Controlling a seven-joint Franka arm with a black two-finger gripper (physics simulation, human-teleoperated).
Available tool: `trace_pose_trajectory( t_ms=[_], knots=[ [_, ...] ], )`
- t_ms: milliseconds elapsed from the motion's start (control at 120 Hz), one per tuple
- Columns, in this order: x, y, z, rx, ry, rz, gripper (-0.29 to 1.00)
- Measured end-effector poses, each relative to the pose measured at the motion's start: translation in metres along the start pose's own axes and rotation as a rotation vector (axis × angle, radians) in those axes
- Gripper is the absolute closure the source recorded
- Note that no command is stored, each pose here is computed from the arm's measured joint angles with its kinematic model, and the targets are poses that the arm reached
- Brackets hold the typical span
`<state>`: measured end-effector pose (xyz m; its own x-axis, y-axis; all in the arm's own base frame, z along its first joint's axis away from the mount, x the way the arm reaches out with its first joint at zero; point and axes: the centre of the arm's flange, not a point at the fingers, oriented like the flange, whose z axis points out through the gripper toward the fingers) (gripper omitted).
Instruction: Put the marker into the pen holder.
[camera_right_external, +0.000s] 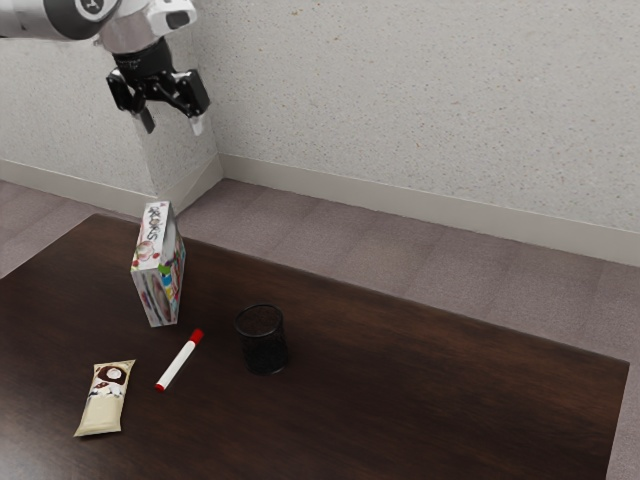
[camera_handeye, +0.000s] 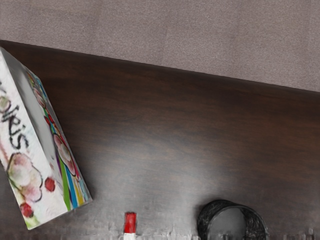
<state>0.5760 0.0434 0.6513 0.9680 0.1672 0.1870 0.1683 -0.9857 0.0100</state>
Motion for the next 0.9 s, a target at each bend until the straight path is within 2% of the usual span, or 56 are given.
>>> trace_pose_trajectory(
  t_ms=[150,325,425,575,900],
  knots=[
    [-0.014,0.004,0.012,0.015,-0.101,0.018,0.02],
    [-0.05,0.007,0.126,0.036,-0.316,0.038,0.01],
    [-0.069,0.008,0.18,0.045,-0.39,0.044,0.01],
    [-0.096,-0.001,0.245,0.051,-0.434,0.033,0.0],
    [-0.107,-0.025,0.314,0.052,-0.392,-0.008,0.0]
  ],
)
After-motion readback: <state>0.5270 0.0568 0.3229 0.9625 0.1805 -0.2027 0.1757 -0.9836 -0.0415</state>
